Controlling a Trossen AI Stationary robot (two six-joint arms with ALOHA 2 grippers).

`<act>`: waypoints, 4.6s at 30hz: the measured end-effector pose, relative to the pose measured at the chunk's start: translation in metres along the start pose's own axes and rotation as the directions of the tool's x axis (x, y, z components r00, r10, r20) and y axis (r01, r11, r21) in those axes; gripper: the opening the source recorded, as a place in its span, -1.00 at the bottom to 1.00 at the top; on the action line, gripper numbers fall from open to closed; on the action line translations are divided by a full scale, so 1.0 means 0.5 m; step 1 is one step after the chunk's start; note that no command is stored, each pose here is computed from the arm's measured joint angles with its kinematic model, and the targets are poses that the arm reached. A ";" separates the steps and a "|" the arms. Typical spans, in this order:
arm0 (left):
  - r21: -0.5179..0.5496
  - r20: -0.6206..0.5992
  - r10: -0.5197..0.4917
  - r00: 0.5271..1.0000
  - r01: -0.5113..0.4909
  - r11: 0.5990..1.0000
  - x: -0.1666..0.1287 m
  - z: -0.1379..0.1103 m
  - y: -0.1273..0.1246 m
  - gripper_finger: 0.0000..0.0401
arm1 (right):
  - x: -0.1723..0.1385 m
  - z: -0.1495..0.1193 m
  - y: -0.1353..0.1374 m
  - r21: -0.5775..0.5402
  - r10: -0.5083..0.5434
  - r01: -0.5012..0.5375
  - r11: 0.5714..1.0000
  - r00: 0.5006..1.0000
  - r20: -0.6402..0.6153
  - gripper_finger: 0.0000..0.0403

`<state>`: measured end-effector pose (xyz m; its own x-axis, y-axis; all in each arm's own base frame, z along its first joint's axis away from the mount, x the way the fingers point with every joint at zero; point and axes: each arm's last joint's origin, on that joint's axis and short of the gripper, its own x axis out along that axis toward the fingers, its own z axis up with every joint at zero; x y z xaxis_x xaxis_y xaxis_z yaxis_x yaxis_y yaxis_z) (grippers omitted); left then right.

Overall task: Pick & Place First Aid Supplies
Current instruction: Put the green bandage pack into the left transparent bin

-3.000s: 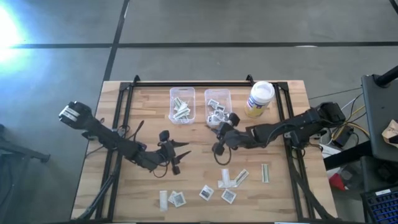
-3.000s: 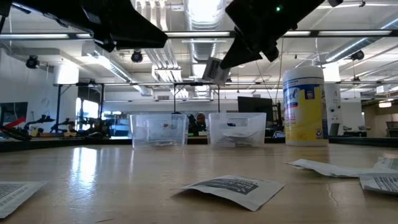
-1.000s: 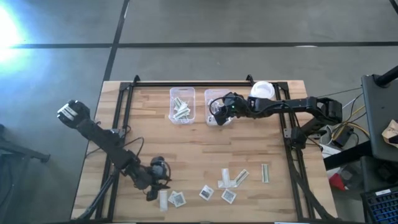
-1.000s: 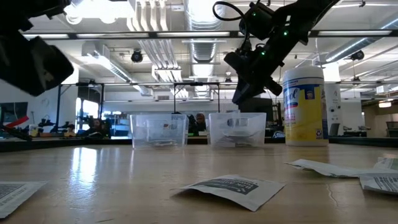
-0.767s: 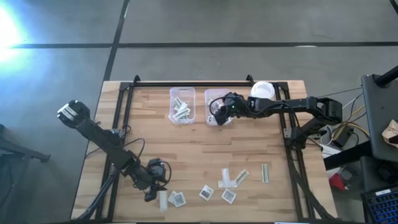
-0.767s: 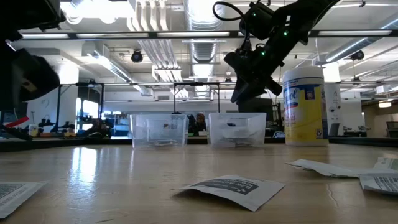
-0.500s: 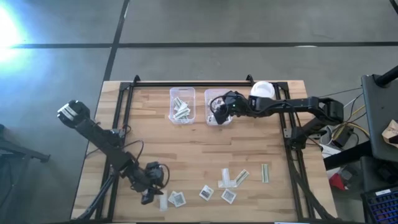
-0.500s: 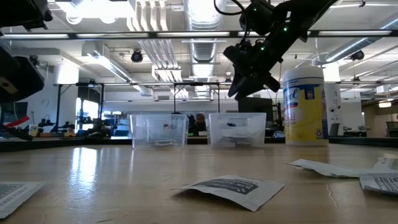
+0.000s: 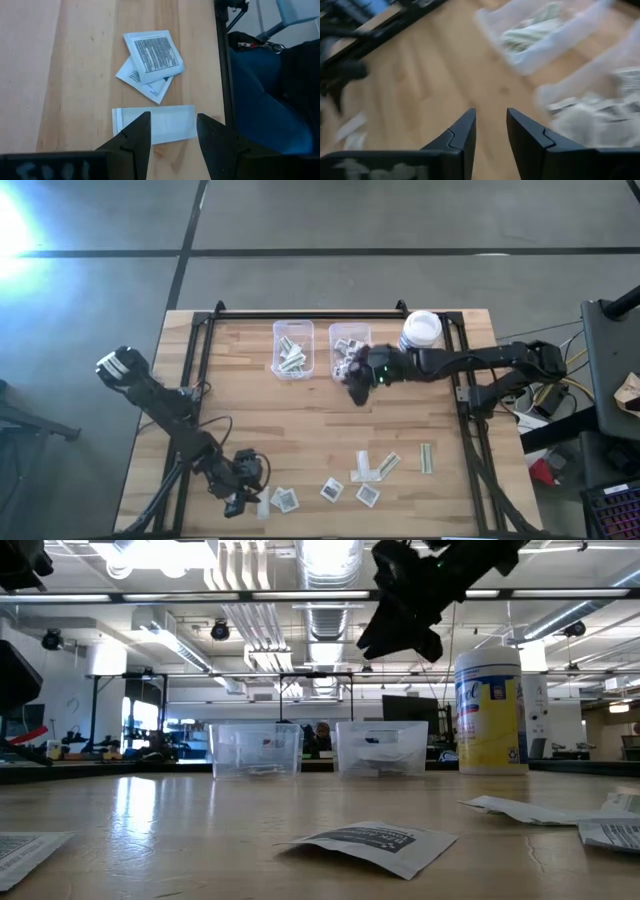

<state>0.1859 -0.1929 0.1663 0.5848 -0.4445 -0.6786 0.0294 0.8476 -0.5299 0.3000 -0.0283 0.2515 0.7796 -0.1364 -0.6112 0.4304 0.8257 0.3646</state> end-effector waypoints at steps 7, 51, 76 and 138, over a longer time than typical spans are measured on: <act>0.011 0.029 0.010 1.000 -0.010 1.000 0.011 0.007 -0.005 -0.25 | -0.015 -0.062 0.093 -0.096 0.123 -0.130 0.987 0.990 -0.073 -0.55; -0.298 0.078 0.508 0.858 -0.466 0.833 0.059 0.071 0.143 -0.40 | -0.047 -0.129 0.179 -0.165 0.203 -0.215 0.962 0.975 -0.085 -0.64; -0.370 0.199 0.627 0.753 -0.535 0.760 -0.014 0.113 0.143 -0.45 | 0.004 -0.193 0.207 -0.193 0.195 -0.218 0.957 0.972 -0.134 -0.64; -0.378 -0.198 0.513 0.835 -0.548 0.746 -0.034 0.179 0.225 -0.02 | 0.015 -0.198 0.209 -0.176 0.194 -0.217 0.960 0.971 -0.137 -0.74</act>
<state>0.2517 -0.0638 0.1639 0.3430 0.0063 -0.9393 -0.6049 0.7665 -0.2157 0.3057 0.1110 0.2153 0.7787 0.1028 -0.6189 0.1642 0.9187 0.3593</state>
